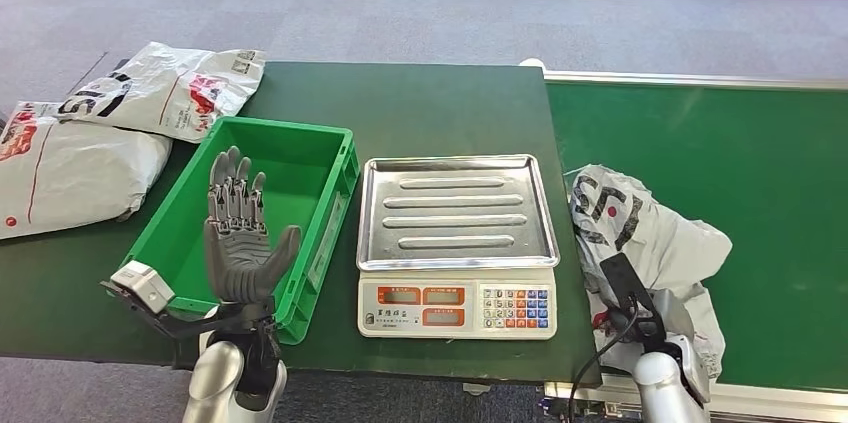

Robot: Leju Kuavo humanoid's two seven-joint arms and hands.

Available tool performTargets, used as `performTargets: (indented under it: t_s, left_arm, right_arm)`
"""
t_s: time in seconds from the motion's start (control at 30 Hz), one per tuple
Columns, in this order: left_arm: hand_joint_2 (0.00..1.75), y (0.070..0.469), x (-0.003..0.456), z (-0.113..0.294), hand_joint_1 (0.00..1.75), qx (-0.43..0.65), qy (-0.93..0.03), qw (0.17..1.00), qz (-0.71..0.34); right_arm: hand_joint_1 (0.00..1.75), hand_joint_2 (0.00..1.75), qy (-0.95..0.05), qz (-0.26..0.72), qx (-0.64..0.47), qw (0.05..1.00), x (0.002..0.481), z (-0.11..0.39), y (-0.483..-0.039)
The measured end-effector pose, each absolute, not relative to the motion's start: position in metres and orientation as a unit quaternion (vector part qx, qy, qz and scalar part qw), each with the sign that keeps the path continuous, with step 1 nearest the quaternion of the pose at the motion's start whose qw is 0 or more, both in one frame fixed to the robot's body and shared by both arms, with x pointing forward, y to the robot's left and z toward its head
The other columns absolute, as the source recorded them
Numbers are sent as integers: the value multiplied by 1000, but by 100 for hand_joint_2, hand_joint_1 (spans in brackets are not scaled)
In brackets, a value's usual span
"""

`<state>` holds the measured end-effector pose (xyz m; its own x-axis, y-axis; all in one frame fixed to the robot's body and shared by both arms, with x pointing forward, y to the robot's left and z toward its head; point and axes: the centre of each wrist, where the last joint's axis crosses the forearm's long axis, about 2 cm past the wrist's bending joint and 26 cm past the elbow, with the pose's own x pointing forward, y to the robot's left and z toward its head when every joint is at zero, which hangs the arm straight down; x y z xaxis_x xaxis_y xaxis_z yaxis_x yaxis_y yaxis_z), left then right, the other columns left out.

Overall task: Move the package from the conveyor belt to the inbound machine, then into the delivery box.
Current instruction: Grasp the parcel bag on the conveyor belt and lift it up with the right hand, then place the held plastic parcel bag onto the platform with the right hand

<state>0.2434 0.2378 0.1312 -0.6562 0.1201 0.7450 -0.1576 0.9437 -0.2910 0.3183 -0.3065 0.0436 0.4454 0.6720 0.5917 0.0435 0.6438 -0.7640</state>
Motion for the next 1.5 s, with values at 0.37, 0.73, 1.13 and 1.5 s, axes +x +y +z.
performTargets:
  t_s: [0.37,0.73,1.13,1.5]
  left_arm:
    - [175,239,243,134,0,11,-896,410,169]
    - [175,239,243,132,0,20,-893,414,178]
    - [175,238,243,129,0,24,-889,419,183]
    - [175,236,244,128,0,20,-889,421,181]
  right_arm:
    - [175,175,-518,173,-395,738,310,57,-312]
    - [175,175,-725,9,-549,417,284,150,-313]
    - [175,175,-785,-82,-570,226,257,225,-310]
    - [175,175,-796,-115,-577,143,239,251,-321]
